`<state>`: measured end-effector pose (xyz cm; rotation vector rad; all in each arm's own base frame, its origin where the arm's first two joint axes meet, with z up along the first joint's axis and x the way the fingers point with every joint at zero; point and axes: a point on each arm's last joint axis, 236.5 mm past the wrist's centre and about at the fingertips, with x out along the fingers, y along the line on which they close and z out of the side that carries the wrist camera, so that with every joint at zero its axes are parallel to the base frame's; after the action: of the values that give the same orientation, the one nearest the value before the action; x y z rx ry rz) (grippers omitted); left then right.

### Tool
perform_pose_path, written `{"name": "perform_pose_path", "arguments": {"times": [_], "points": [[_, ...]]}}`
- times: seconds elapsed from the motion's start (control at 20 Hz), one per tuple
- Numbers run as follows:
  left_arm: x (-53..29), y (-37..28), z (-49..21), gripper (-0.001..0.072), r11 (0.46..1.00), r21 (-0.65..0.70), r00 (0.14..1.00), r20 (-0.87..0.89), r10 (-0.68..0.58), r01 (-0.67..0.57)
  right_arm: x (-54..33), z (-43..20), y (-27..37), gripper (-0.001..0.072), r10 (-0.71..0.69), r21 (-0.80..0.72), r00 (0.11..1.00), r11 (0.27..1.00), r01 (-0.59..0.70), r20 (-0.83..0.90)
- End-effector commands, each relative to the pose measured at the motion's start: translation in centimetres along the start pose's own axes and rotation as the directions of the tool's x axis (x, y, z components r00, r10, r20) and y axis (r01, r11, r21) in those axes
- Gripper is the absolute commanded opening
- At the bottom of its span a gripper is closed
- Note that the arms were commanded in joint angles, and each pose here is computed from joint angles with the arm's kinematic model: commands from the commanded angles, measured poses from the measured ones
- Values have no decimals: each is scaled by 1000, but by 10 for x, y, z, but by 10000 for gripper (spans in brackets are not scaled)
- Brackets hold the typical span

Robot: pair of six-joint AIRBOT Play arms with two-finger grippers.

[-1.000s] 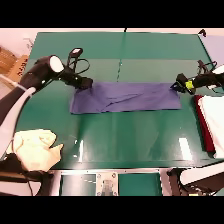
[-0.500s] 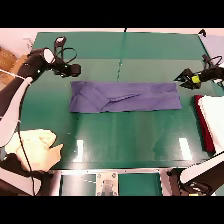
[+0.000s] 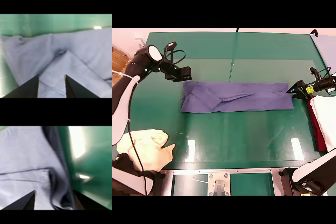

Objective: Fold the shirts.

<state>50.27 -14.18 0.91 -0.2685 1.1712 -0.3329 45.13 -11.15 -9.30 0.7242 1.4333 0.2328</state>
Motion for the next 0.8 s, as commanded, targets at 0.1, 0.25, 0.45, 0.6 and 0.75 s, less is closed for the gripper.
{"name": "perform_pose_path", "arguments": {"times": [0.1,0.25,0.45,0.6,0.75], "points": [[-2,-31,-4,376,991,15,991,-19,-132,133,38,-11,1,530,81,-16,993,996,-83,-90],[-6,-53,0,367,973,27,974,-3,-228,228,47,-14,13,87,96,-59,989,993,-103,-112],[-7,-72,4,21,959,43,960,19,-281,280,33,-9,28,12,123,-81,987,988,-131,-106],[15,-110,-5,21,950,95,954,15,-300,297,1,-6,51,12,116,-112,991,986,-123,-71],[65,-171,-34,21,931,160,944,-20,-329,328,-46,-17,87,13,103,-134,994,985,-107,-36]]}}
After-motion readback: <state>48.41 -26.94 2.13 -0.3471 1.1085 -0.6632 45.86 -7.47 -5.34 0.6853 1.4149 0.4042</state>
